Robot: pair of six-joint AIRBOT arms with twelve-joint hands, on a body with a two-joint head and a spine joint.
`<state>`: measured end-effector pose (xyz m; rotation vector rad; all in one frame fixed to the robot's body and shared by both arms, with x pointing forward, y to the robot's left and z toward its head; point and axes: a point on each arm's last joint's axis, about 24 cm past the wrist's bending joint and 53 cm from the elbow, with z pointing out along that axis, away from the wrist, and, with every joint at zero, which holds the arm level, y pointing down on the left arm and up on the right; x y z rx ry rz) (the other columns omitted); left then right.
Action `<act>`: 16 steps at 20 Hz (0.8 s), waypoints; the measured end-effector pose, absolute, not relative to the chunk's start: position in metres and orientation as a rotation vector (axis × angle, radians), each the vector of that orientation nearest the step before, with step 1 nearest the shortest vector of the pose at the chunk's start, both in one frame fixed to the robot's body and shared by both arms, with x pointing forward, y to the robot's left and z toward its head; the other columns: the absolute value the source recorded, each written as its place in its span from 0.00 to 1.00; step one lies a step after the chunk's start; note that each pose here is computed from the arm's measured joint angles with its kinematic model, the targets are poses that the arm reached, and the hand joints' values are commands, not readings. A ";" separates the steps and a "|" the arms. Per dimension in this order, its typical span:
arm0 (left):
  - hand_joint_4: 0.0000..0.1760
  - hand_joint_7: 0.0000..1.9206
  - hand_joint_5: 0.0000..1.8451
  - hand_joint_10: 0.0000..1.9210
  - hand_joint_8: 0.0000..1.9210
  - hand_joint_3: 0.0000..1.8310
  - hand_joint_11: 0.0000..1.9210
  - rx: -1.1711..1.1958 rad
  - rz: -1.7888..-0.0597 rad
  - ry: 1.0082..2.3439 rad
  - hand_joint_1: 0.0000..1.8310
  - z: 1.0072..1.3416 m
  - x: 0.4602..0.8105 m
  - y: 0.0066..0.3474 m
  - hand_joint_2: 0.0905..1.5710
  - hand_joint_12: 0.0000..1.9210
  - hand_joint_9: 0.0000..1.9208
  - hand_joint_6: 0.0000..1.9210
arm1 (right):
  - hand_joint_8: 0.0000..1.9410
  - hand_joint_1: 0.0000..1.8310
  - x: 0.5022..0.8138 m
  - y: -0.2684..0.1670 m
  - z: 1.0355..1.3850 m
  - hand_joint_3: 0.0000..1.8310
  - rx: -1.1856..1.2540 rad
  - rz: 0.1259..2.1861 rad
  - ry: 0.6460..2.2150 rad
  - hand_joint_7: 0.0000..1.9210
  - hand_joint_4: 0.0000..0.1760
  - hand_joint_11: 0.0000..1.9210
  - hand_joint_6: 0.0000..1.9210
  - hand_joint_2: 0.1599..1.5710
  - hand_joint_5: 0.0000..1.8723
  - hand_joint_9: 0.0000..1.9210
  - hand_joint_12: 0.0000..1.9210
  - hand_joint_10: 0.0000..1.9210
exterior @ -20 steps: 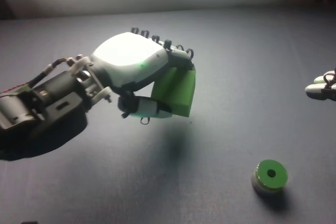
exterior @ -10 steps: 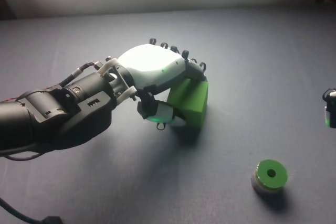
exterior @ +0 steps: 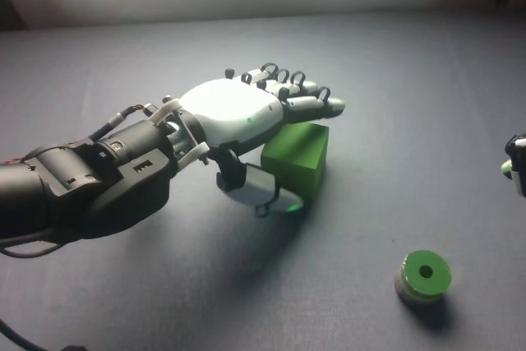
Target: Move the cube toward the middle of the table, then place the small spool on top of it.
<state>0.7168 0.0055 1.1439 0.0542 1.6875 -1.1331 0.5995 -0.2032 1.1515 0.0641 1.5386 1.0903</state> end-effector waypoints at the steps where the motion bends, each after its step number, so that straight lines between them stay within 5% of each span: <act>1: 1.00 0.04 0.07 0.00 0.00 0.02 0.00 0.053 -1.135 1.677 0.23 1.147 0.717 0.008 0.69 0.28 0.05 0.00 | 0.00 0.53 0.599 -0.203 1.152 0.00 0.064 1.091 1.538 0.47 0.00 0.27 0.79 0.82 0.33 0.46 0.44 0.00; 2: 1.00 0.03 0.06 0.00 0.00 0.01 0.00 0.048 -1.151 1.648 0.25 1.156 0.714 0.011 0.72 0.15 0.01 0.00 | 0.00 0.54 0.600 -0.203 1.152 0.00 0.065 1.090 1.538 0.47 0.00 0.27 0.78 0.82 0.34 0.46 0.43 0.00; 4: 1.00 0.03 0.07 0.00 0.00 0.00 0.00 0.036 -1.167 1.620 0.29 1.164 0.710 0.018 0.73 0.10 0.00 0.00 | 0.00 0.54 0.599 -0.203 1.152 0.00 0.064 1.093 1.538 0.47 0.00 0.27 0.78 0.82 0.34 0.46 0.43 0.00; 5: 0.87 0.03 0.08 0.00 0.00 0.00 0.00 0.009 -1.185 1.588 0.28 1.170 0.706 0.028 0.75 0.07 0.00 0.00 | 0.00 0.53 0.599 -0.201 1.153 0.00 0.060 1.099 1.536 0.45 0.00 0.24 0.80 0.83 0.32 0.44 0.42 0.00; 6: 0.57 0.04 0.11 0.00 0.00 0.01 0.00 -0.017 -1.190 1.564 0.20 1.172 0.702 0.042 0.78 0.04 0.00 0.00 | 0.00 0.48 0.599 -0.199 1.155 0.00 0.053 1.104 1.531 0.40 0.00 0.22 0.32 0.83 0.29 0.40 0.40 0.00; 7: 0.73 0.02 0.09 0.00 0.00 0.01 0.00 -0.061 -1.193 1.544 0.03 1.174 0.697 0.063 0.82 0.02 0.00 0.00 | 0.00 0.43 0.598 -0.196 1.157 0.00 0.040 1.115 1.524 0.29 0.00 0.20 0.03 0.83 0.26 0.33 0.40 0.00; 8: 0.89 0.02 0.08 0.00 0.00 0.00 0.00 -0.077 -1.184 1.534 0.00 1.174 0.692 0.080 0.77 0.00 0.00 0.00 | 0.00 0.41 0.597 -0.193 1.159 0.00 0.030 1.121 1.522 0.26 0.00 0.21 0.00 0.80 0.22 0.31 0.39 0.00; 10: 0.98 0.02 0.08 0.00 0.00 0.00 0.00 -0.098 -1.163 1.505 0.00 1.178 0.676 0.113 0.74 0.00 0.00 0.00 | 0.00 0.39 0.594 -0.189 1.159 0.00 0.018 1.143 1.526 0.23 0.00 0.20 0.00 0.79 0.18 0.29 0.38 0.00; 11: 0.96 0.03 0.09 0.00 0.00 0.00 0.01 -0.111 -1.157 1.487 0.00 1.181 0.668 0.127 0.72 0.00 0.00 0.00 | 0.00 0.38 0.593 -0.187 1.158 0.00 0.010 1.154 1.532 0.20 0.00 0.15 0.00 0.76 0.14 0.26 0.43 0.00; 12: 0.67 0.02 0.07 0.00 0.00 0.01 0.00 -0.118 -1.156 1.471 0.00 1.182 0.657 0.138 0.80 0.00 0.00 0.00 | 0.00 0.37 0.590 -0.184 1.157 0.00 -0.003 1.167 1.542 0.22 0.06 0.16 0.00 0.69 0.13 0.29 0.53 0.01; 13: 0.67 0.02 0.07 0.00 0.00 0.01 0.00 -0.122 -1.154 1.467 0.00 1.182 0.648 0.146 0.80 0.00 0.00 0.00 | 0.00 0.37 0.588 -0.181 1.156 0.00 -0.015 1.178 1.549 0.22 0.06 0.16 0.00 0.69 0.13 0.29 0.53 0.01; 14: 0.70 0.02 0.07 0.00 0.00 0.01 0.00 -0.127 -1.157 1.456 0.00 1.183 0.638 0.153 0.81 0.00 0.00 0.00 | 0.00 0.36 0.586 -0.177 1.156 0.00 -0.039 1.181 1.563 0.21 0.20 0.16 0.00 0.68 0.12 0.30 0.54 0.01; 15: 0.91 0.02 0.05 0.00 0.00 0.00 0.00 -0.126 -1.157 1.449 0.00 1.185 0.626 0.161 0.77 0.00 0.00 0.00 | 0.00 0.38 0.585 -0.171 1.156 0.00 -0.070 1.184 1.576 0.19 0.20 0.10 0.00 0.67 0.13 0.23 0.49 0.00; 16: 0.78 0.01 0.05 0.00 0.00 0.00 0.00 -0.119 -1.154 1.441 0.00 1.189 0.616 0.167 0.74 0.00 0.00 0.00 | 0.00 0.39 0.583 -0.166 1.157 0.00 -0.088 1.193 1.581 0.18 0.31 0.07 0.00 0.67 0.12 0.21 0.47 0.00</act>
